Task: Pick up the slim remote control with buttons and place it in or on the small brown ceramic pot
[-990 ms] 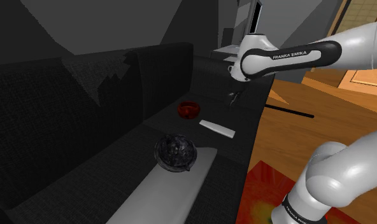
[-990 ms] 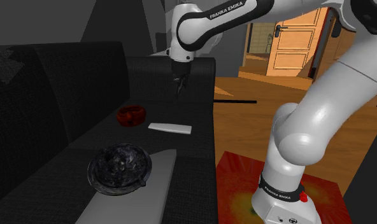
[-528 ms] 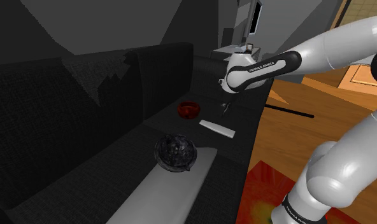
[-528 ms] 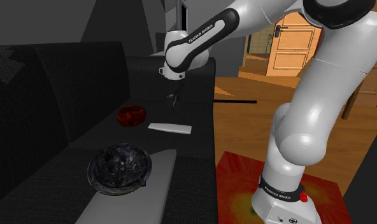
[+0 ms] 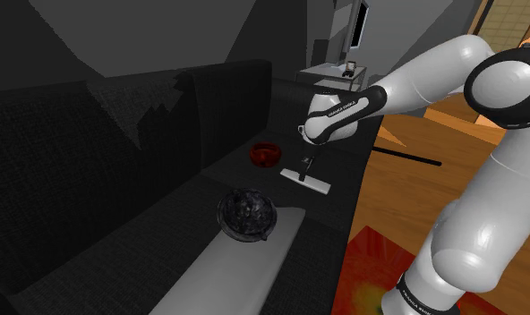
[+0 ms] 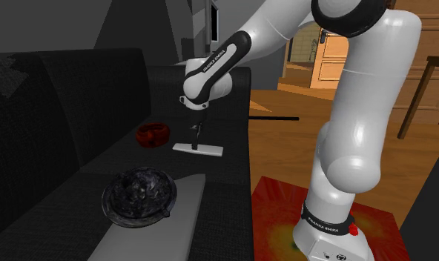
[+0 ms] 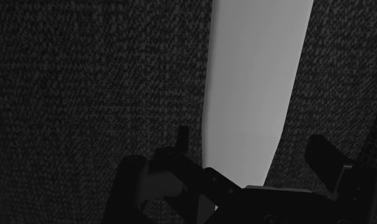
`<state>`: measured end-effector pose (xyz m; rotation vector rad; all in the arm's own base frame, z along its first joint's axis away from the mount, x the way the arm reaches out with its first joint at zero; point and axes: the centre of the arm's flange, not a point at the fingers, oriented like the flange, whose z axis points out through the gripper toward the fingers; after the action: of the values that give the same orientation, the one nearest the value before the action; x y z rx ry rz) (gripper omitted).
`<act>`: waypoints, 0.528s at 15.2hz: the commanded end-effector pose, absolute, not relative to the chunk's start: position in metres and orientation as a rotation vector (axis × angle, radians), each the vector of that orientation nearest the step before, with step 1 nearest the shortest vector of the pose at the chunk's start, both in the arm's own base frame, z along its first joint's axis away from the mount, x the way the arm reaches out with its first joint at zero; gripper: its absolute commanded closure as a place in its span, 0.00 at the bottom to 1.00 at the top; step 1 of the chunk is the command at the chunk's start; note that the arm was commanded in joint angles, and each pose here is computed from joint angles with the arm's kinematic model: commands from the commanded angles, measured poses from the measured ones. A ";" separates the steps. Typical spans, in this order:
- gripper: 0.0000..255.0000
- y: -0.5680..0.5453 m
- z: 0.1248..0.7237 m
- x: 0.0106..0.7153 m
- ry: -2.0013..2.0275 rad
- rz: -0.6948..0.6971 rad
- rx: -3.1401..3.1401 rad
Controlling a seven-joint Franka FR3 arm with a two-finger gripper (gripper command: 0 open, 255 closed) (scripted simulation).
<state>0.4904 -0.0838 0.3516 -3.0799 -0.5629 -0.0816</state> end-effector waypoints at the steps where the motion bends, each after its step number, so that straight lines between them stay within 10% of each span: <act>1: 0.00 -0.084 0.341 0.490 -0.564 -0.082 -3.080; 8: 0.00 -0.084 0.327 0.491 -0.564 -0.082 -3.080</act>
<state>0.4907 -0.0839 0.3278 -3.0799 -0.5640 -0.0819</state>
